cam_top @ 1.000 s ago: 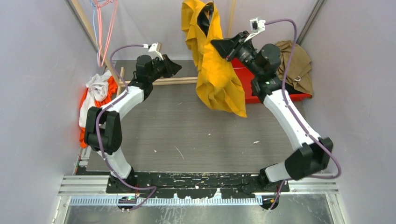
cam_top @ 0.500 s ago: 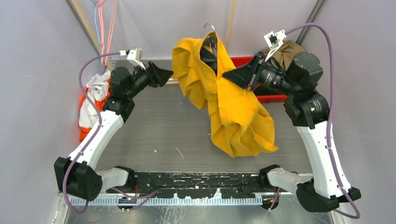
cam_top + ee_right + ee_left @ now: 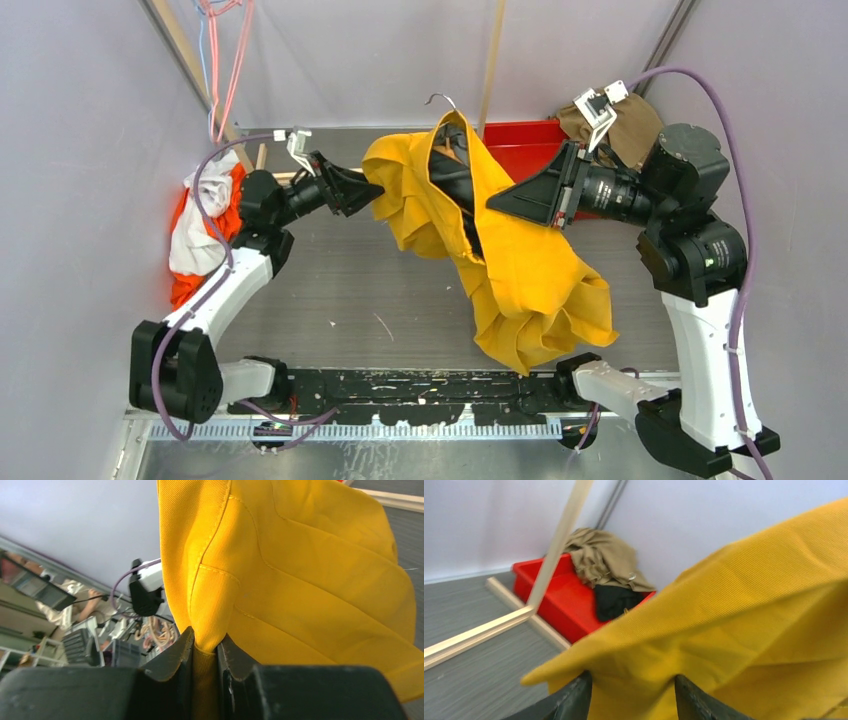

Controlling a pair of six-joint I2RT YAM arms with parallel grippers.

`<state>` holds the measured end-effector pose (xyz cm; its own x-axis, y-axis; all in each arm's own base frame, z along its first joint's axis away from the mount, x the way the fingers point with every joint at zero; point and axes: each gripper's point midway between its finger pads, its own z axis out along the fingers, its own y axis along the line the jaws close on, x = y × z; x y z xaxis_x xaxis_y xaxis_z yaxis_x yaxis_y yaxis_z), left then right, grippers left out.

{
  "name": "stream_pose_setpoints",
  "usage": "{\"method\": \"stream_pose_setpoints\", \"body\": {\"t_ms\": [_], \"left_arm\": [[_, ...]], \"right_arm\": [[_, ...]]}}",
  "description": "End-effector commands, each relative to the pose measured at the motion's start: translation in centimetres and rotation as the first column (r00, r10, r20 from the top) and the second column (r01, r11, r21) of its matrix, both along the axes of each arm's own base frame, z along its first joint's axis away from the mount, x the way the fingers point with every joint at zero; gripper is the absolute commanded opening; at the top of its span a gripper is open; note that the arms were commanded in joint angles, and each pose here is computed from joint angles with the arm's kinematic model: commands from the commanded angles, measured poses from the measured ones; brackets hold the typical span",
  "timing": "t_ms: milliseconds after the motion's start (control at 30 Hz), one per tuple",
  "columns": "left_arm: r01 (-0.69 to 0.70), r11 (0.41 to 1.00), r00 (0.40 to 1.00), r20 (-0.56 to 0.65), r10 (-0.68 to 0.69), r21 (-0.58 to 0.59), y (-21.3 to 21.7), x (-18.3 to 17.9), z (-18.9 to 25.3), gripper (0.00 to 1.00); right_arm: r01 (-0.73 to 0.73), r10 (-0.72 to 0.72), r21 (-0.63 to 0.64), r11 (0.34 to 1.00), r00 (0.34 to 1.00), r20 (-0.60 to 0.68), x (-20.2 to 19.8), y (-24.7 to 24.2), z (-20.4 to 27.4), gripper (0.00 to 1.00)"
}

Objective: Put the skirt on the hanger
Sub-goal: Adjust the skirt on the hanger.

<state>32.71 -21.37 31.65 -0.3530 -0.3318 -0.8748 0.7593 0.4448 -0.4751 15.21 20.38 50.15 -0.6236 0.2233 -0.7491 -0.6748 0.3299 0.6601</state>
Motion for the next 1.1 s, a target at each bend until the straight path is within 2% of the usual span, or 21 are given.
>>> {"method": "stream_pose_setpoints", "body": {"t_ms": [0,200,267,333,433,467,700,1067], "left_arm": [[0.212,0.974,0.968,0.157,-0.198,-0.081,-1.2,-3.2,3.3,0.61],[0.200,0.978,0.972,0.138,-0.191,-0.056,-1.3,-2.1,2.0,0.60],[0.212,0.975,0.968,0.154,-0.198,-0.074,-1.3,-2.3,2.7,0.56],[0.219,0.972,0.965,0.167,-0.202,-0.087,-1.4,-2.2,3.3,0.43],[0.186,0.977,0.976,0.137,-0.171,-0.105,-0.9,-1.4,3.4,0.03],[0.162,0.980,0.980,0.131,-0.147,-0.111,-0.5,-1.0,3.5,0.00],[-0.057,0.995,0.998,0.001,0.058,-0.078,3.0,1.9,2.3,0.00],[-0.313,0.948,0.942,-0.147,0.302,-0.059,8.7,5.3,3.0,0.00]], "right_arm": [[-0.126,0.111,0.105,0.986,0.984,0.139,-3.4,0.2,4.5,0.01],[-0.143,0.130,0.118,0.983,0.985,0.112,-3.4,0.3,4.0,0.01],[-0.142,0.130,0.115,0.983,0.986,0.108,-3.3,0.3,3.8,0.01],[-0.136,0.124,0.112,0.984,0.986,0.108,-3.2,0.2,3.7,0.01],[-0.122,0.112,0.104,0.987,0.989,0.099,-2.8,0.2,3.3,0.01],[-0.117,0.107,0.098,0.988,0.989,0.097,-2.8,0.1,3.1,0.01],[-0.055,0.051,0.047,0.997,0.995,0.088,-2.4,-0.5,1.5,0.01],[0.039,-0.037,-0.046,0.998,0.998,0.055,-1.5,-1.4,-1.4,0.01]]}}
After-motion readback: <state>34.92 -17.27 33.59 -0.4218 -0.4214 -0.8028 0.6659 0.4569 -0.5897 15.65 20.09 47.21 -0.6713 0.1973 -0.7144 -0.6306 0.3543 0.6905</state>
